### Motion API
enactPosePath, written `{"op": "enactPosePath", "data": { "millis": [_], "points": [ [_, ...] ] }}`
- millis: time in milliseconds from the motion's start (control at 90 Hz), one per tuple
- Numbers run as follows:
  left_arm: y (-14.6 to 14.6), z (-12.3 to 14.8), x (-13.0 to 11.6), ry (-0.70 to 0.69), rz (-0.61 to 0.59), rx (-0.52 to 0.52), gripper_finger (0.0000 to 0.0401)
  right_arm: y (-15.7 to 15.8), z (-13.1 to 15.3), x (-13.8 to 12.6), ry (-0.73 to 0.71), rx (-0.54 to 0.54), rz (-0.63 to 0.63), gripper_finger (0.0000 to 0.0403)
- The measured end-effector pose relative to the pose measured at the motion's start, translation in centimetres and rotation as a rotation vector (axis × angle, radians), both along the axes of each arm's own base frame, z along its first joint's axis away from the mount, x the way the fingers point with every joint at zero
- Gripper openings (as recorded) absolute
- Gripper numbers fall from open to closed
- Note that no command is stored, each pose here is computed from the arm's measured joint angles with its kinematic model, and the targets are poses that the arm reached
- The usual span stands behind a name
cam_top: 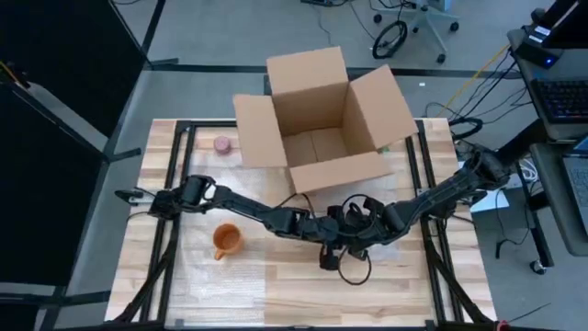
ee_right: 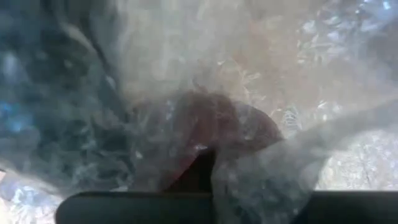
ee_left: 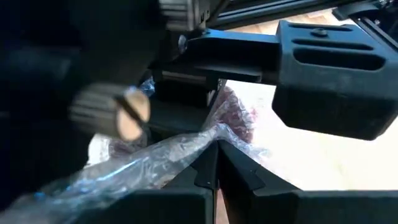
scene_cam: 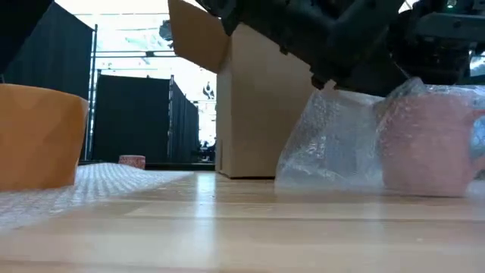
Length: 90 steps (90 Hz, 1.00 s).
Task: Wrap mug
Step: Wrap the pink cup with the bubble wrap
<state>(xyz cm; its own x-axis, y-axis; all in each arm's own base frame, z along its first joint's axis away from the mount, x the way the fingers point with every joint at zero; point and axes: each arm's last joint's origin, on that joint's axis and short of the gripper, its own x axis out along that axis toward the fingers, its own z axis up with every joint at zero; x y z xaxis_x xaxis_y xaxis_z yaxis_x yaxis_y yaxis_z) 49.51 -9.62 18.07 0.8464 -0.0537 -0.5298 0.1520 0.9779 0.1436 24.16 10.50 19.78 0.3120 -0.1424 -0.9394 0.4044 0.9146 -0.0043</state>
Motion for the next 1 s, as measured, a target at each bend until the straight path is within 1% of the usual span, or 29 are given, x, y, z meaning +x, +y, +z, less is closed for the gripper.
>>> {"op": "enactPosePath", "data": {
  "millis": [211, 333, 644, 822, 1000],
  "points": [
    [0.2, 0.0, 0.0, 0.000, 0.006, 0.003, 0.0000, 0.0, 0.5, -0.2, 0.002, 0.009, 0.023, 0.0000],
    [0.5, 0.1, 0.1, -0.004, 0.029, 0.004, 0.0000, 0.1, 1.5, -0.4, 0.017, 0.050, 0.057, 0.0000],
    [0.6, 0.2, 0.2, -0.015, 0.031, 0.003, 0.0000, -0.1, 2.4, -0.7, -0.001, 0.061, 0.065, 0.0000],
    [0.6, 0.2, 0.1, -0.009, 0.033, 0.000, 0.0000, -0.4, 3.1, -1.4, 0.000, 0.055, 0.072, 0.0000],
    [0.5, 0.4, 0.2, -0.031, 0.032, -0.005, 0.0000, -0.6, 4.0, -1.9, -0.028, 0.080, 0.083, 0.0000]
  ]
}}
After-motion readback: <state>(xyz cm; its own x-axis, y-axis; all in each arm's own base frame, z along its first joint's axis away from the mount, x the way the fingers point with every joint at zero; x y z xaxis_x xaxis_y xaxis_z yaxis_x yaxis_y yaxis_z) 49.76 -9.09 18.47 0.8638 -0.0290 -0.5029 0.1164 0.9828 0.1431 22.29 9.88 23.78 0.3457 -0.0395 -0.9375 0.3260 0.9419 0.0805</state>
